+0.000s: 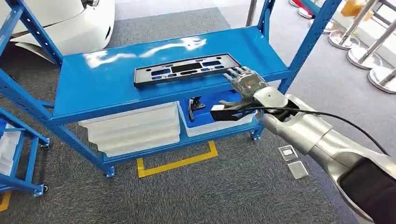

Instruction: Take the parts from the cabinet and place them on the table.

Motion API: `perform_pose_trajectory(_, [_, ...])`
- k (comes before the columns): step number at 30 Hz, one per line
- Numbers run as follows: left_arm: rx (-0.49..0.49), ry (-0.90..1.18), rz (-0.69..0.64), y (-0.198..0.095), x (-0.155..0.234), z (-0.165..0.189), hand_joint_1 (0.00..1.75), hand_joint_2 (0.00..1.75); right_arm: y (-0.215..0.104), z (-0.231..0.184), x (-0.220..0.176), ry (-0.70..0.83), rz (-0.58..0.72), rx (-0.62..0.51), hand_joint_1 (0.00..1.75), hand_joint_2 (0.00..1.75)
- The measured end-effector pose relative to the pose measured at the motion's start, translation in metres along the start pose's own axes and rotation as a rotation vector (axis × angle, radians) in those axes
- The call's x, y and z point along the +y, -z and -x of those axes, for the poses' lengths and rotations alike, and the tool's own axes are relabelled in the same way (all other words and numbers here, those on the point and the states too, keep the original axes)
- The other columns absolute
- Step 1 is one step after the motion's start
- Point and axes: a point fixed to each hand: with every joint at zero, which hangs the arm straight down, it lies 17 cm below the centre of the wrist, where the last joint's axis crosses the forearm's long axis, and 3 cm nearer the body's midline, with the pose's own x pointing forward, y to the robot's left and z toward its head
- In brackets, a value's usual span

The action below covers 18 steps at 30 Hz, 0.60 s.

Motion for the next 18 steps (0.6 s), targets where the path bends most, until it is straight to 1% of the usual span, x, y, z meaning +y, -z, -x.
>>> perform_pose_trajectory(1, [0.003, -0.001, -0.003, 0.0, 0.001, 0.001, 0.0, 0.0, 0.001, -0.005, -0.003, 0.004, 0.015, -0.016, 0.0, 0.0])
perform_pose_trajectory(4, [0.005, -0.005, -0.007, 0.0, 0.001, 0.0, 0.0, 0.0, 0.003, -0.024, -0.025, 0.034, 0.116, -0.09, 0.0, 0.0])
perform_pose_trajectory(6, [0.003, -0.005, -0.007, 0.0, 0.001, -0.001, 0.0, 0.0, 0.003, -0.041, -0.037, 0.078, 0.16, -0.15, 0.0, 0.0])
perform_pose_trajectory(11, [0.001, 0.003, -0.01, 0.0, 0.001, -0.001, 0.0, 0.0, 0.002, -0.087, -0.05, 0.246, 0.193, -0.28, 0.0, 0.0])
perform_pose_trajectory(14, [-0.001, 0.004, -0.01, -0.001, -0.002, -0.002, 0.0, 0.0, 0.002, -0.099, -0.063, 0.328, 0.22, -0.313, 0.0, 0.0])
perform_pose_trajectory(18, [0.004, 0.006, -0.014, -0.001, -0.002, 0.0, 0.0, 0.0, 0.002, -0.112, -0.066, 0.367, 0.216, -0.338, 0.0, 0.0])
